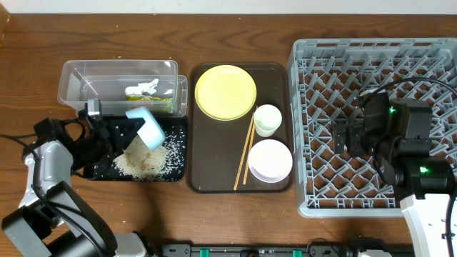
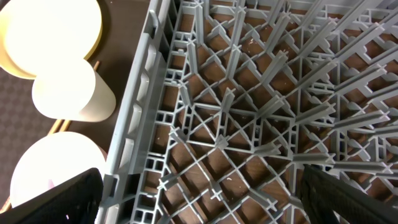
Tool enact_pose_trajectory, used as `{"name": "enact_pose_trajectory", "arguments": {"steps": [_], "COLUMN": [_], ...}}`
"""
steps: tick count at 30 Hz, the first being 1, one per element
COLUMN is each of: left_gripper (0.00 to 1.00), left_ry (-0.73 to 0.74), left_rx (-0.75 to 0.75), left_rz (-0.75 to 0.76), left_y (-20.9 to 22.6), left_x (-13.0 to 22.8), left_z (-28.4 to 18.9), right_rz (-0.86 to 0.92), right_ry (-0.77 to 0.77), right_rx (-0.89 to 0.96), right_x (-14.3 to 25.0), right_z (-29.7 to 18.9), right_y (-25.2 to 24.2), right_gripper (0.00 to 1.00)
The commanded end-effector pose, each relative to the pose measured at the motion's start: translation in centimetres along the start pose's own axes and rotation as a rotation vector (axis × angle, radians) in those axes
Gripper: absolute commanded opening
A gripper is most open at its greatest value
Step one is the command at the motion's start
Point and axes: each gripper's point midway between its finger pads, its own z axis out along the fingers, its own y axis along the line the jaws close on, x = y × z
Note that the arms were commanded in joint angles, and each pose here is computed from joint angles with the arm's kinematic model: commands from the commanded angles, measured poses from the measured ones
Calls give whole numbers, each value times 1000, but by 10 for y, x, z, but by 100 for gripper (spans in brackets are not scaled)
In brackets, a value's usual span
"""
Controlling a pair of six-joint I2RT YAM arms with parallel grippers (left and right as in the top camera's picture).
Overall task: Sort waste into correct bins and load items into the dishwasher rack
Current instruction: 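Tip the blue bowl over the black tray to pour out the rice, then set the emptied blue bowl back on the brown tray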
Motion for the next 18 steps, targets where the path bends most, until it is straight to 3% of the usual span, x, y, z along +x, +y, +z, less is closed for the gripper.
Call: {"name": "enact_pose_trajectory", "arguments": {"steps": [1,4,6,12,18], "left_gripper": [6,6,6,6,6], "left_ry": [-5,0,-12,40,243], "left_rx": [-20,-78,68,70,-223], "left_rz": [8,-83,-28,-6,146], "left_y": [5,15,-11,-20,-7], "left_x": [-3,-1,-3,7,50], "left_z": [-1,-2,-1,11,51], "right_rz": [11,11,11,10,10], "right_ry": [-32,-32,-32,-34,-38], "right_rx": [-5,-5,-5,-4,-4], "right_x": [-10,-10,-10,-11,-12], "right_z": [-7,-7,-7,-7,-7], "right_y": [0,0,0,0,0], "right_gripper": [99,99,99,99,99]}}
